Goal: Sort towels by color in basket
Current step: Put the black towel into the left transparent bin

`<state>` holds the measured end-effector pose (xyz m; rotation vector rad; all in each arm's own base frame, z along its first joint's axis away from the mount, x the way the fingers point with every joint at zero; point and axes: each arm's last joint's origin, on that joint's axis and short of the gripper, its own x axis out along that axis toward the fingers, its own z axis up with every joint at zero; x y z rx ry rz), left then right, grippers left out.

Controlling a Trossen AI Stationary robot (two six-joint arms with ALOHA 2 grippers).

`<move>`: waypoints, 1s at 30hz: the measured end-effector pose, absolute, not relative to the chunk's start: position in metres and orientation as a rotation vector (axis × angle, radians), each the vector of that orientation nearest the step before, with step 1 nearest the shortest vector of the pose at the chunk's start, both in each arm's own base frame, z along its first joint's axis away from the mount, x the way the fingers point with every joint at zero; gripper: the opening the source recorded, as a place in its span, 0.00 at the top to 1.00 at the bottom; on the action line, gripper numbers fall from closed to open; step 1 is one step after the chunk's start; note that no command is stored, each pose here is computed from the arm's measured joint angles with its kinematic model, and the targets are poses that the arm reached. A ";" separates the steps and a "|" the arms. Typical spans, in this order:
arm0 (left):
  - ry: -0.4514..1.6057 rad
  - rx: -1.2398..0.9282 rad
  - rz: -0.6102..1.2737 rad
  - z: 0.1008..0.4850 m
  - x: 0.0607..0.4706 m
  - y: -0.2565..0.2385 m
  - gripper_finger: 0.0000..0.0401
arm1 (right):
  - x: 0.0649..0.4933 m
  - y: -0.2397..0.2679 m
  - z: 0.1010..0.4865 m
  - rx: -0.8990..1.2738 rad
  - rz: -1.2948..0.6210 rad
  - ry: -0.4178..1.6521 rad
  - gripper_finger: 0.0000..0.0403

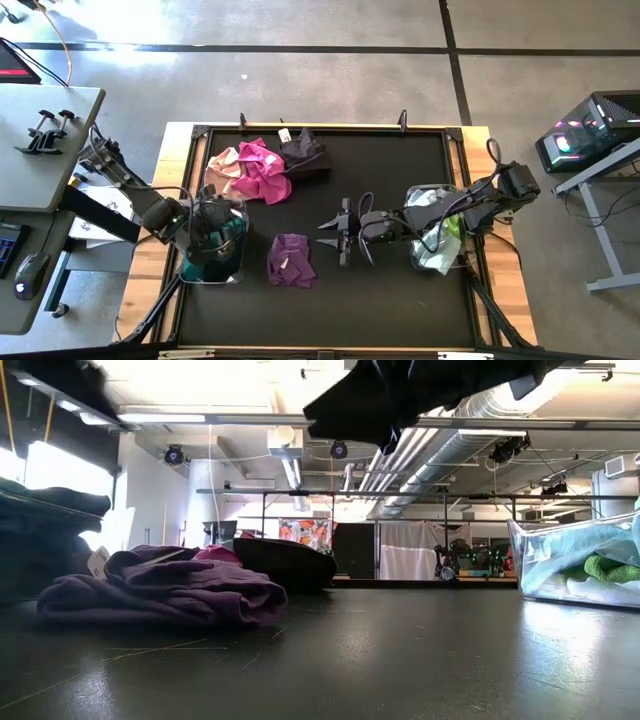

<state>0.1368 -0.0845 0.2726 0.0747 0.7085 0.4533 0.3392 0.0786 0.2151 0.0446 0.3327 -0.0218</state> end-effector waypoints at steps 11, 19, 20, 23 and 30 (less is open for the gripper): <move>0.488 0.194 0.412 0.235 0.170 -0.085 0.43 | 0.370 0.054 0.169 0.052 0.031 0.297 0.55; 0.434 0.147 0.381 0.234 0.189 -0.066 0.43 | 0.398 0.035 0.160 0.062 0.157 0.331 0.39; 0.433 0.143 0.393 0.234 0.190 -0.064 0.43 | 0.404 0.037 0.159 0.049 0.166 0.350 0.38; 0.436 0.124 0.424 0.234 0.192 -0.058 0.43 | 0.422 0.043 0.153 -0.019 0.209 0.428 0.37; 0.444 0.122 0.414 0.233 0.192 -0.056 0.43 | 0.449 0.049 0.148 -0.154 0.260 0.557 0.37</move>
